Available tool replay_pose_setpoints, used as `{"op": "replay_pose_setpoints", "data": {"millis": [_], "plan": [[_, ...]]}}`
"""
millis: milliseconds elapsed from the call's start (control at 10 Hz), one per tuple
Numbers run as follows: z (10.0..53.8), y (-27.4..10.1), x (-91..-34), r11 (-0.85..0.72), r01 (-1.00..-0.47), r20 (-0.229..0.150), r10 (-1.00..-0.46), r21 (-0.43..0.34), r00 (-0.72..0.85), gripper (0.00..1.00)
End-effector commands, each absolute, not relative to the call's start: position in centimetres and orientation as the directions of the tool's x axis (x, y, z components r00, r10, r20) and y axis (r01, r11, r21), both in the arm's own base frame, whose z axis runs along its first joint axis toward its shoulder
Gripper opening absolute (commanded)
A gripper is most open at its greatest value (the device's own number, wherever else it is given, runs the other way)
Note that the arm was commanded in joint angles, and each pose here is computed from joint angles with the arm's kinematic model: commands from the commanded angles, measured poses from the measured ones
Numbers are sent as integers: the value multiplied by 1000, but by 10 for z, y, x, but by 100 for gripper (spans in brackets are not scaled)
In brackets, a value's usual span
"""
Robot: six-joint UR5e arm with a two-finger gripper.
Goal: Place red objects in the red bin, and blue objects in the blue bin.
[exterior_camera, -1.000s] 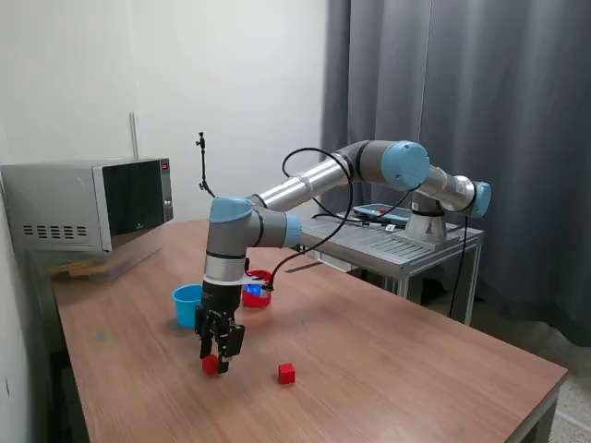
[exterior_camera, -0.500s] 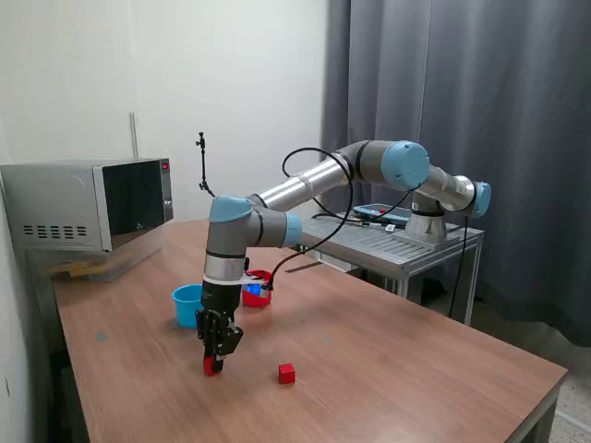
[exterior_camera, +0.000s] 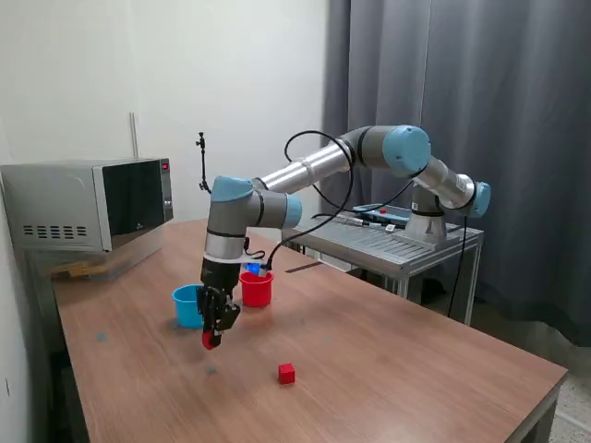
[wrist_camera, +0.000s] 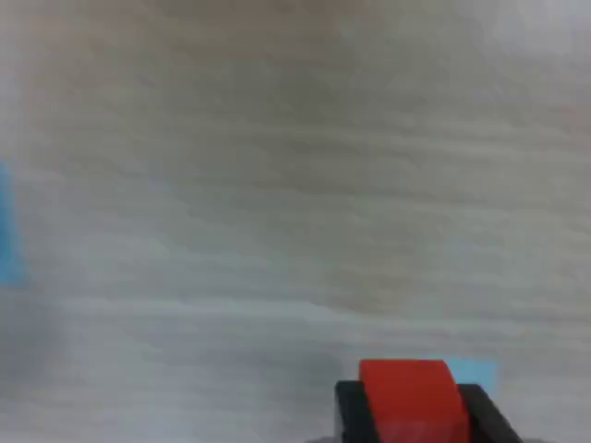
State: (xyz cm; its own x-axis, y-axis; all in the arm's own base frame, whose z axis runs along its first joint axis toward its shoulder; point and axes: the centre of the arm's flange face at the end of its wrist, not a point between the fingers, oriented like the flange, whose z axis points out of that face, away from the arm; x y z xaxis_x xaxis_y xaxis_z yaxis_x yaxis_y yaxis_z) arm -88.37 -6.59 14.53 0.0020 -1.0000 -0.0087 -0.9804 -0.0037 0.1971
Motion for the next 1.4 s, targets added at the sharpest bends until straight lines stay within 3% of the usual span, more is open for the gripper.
{"op": "replay_pose_setpoints", "data": {"millis": [0,100,300,500,800,1000,1300], "plan": [[172,-26,-838,45,-991,-61,-997,127,-53,0],[199,-25,-825,54,-989,-76,-995,136,-65,0],[199,-18,-794,120,-990,-103,-986,74,-128,0],[222,1,-780,164,-983,-127,-977,81,-173,0],[211,61,-728,303,-953,-129,-945,5,-301,0],[192,66,-709,317,-948,-125,-942,-38,-311,0],[189,78,-700,362,-931,-126,-927,-43,-354,0]]}}
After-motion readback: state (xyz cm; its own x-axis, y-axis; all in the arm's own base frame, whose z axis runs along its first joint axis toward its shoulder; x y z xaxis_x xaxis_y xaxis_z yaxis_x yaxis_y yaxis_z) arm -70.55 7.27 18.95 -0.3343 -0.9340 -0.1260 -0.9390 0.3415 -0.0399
